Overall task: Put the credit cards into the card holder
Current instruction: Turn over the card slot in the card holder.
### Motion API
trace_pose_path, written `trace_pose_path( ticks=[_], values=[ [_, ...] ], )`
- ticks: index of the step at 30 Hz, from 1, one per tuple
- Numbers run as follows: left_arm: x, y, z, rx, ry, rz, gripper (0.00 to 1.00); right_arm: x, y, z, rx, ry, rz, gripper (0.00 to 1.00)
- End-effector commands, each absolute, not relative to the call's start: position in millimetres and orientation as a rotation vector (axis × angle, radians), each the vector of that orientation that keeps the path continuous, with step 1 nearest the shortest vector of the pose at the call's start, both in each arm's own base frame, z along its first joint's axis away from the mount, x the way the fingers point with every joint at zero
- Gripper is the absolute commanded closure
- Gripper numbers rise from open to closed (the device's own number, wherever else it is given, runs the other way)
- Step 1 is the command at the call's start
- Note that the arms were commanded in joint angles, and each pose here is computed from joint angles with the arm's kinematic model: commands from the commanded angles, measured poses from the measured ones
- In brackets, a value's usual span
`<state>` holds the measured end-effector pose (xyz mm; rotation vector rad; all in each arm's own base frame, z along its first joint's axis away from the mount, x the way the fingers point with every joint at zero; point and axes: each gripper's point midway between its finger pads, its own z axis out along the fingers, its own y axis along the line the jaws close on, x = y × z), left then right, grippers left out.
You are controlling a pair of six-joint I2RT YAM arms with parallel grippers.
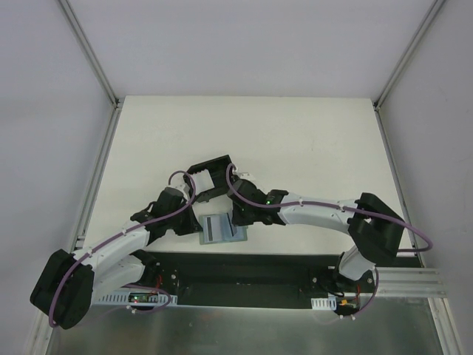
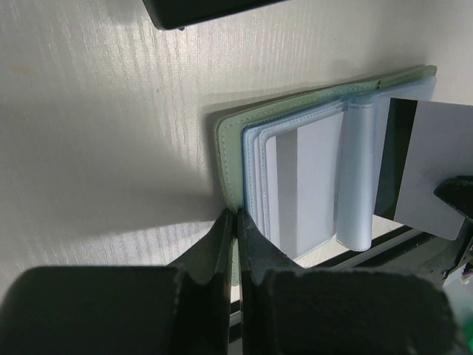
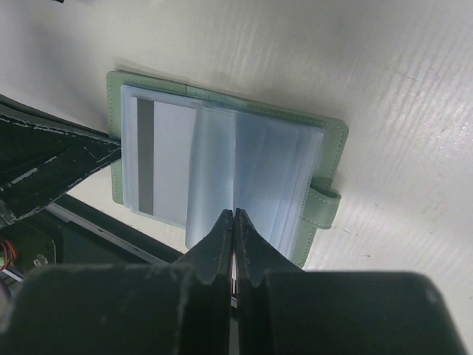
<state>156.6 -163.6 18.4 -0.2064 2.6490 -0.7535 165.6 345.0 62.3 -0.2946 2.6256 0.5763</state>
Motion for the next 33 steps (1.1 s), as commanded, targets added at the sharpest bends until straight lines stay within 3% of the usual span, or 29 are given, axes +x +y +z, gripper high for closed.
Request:
trace_pose_path(
  ticks=[1, 20, 26, 33],
  values=[
    [150.5, -156.9, 10.9, -0.234, 2.672, -0.730, 1.00, 167.2, 362.2, 72.6, -0.332, 2.616, 0.624, 1.00],
    [151.2, -153.5, 7.9, -0.256, 2.671, -0.704, 1.00, 156.5, 425.3, 123.0, -0.420, 2.504, 1.001, 1.00],
    [150.7, -152.0, 6.3, -0.266, 2.671, -0.695, 1.00, 178.1, 363.5, 155.8, -0.297, 2.385, 0.784, 1.00],
    [152.2, -153.6, 9.2, -0.258, 2.663, -0.705, 1.00, 174.2, 309.2, 105.7, -0.185, 2.501, 0.589, 0.99]
  ],
)
